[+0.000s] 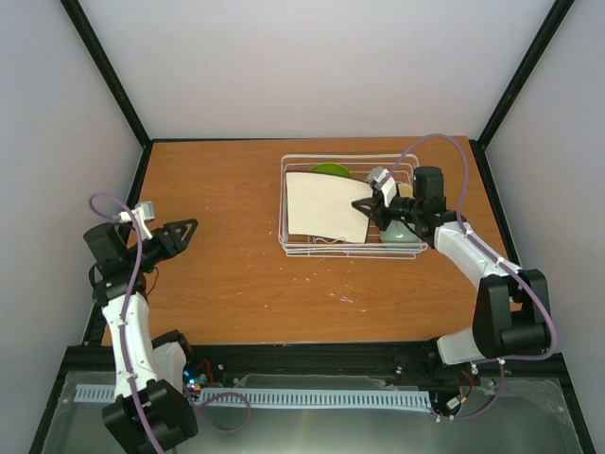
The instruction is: Load the mixed dishes into the dish rack
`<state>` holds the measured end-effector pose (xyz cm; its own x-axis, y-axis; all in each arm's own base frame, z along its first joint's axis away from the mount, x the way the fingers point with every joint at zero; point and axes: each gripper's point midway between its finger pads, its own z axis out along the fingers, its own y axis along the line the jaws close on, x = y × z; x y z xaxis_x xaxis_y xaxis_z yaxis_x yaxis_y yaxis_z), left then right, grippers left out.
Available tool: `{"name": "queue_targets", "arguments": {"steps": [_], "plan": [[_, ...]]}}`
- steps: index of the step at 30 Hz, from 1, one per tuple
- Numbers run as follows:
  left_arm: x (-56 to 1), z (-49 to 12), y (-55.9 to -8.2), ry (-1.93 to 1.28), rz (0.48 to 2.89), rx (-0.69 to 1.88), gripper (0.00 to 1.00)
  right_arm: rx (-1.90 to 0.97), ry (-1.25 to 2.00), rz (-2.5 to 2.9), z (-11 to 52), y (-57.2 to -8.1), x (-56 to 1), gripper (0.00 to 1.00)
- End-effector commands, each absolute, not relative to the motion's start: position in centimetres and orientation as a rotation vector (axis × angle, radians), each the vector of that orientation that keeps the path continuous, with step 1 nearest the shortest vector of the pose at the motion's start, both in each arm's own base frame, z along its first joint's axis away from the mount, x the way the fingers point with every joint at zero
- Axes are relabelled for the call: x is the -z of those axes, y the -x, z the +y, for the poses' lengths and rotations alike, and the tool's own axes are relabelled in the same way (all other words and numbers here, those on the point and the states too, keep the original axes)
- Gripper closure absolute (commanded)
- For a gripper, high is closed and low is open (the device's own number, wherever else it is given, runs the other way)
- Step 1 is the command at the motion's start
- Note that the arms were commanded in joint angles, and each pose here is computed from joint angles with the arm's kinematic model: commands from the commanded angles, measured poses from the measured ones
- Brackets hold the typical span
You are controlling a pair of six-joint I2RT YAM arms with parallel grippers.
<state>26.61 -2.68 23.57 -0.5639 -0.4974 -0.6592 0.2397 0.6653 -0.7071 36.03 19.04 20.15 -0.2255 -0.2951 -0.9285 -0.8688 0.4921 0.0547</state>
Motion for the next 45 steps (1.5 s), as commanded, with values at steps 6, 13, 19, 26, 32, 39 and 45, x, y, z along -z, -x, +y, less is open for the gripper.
{"name": "queue_targets", "arguments": {"steps": [6, 13, 19, 26, 32, 39, 45], "plan": [[-24.6, -2.7, -26.3, 0.167, 1.915, 0.945, 0.40, -0.672, 1.025, 1.685, 18.8, -35.9, -22.4, 0.83], [-24.6, -2.6, -26.5, 0.169, 1.912, 0.933, 0.40, -0.603, 1.051, 1.711, 18.5, -37.6, -20.0, 0.93], [-24.2, -2.3, -26.9, 0.180, 1.922, 0.929, 0.41, -0.608, 1.074, 1.712, 18.9, -38.9, -19.1, 0.88], [-23.7, -2.0, -27.3, 0.193, 1.930, 0.930, 0.41, -0.617, 1.103, 1.796, 18.7, -39.2, -16.7, 0.80], [-23.5, -1.9, -27.4, 0.197, 1.936, 0.932, 0.41, -0.558, 1.103, 1.834, 18.0, -38.7, -15.8, 0.83], [-23.3, -1.9, -27.5, 0.197, 1.941, 0.935, 0.41, -0.512, 1.096, 1.822, 17.6, -38.2, -16.6, 0.74], [-23.3, -1.9, -27.4, 0.202, 1.942, 0.938, 0.42, -0.532, 1.070, 1.771, 17.8, -37.0, -18.7, 0.74]]}}
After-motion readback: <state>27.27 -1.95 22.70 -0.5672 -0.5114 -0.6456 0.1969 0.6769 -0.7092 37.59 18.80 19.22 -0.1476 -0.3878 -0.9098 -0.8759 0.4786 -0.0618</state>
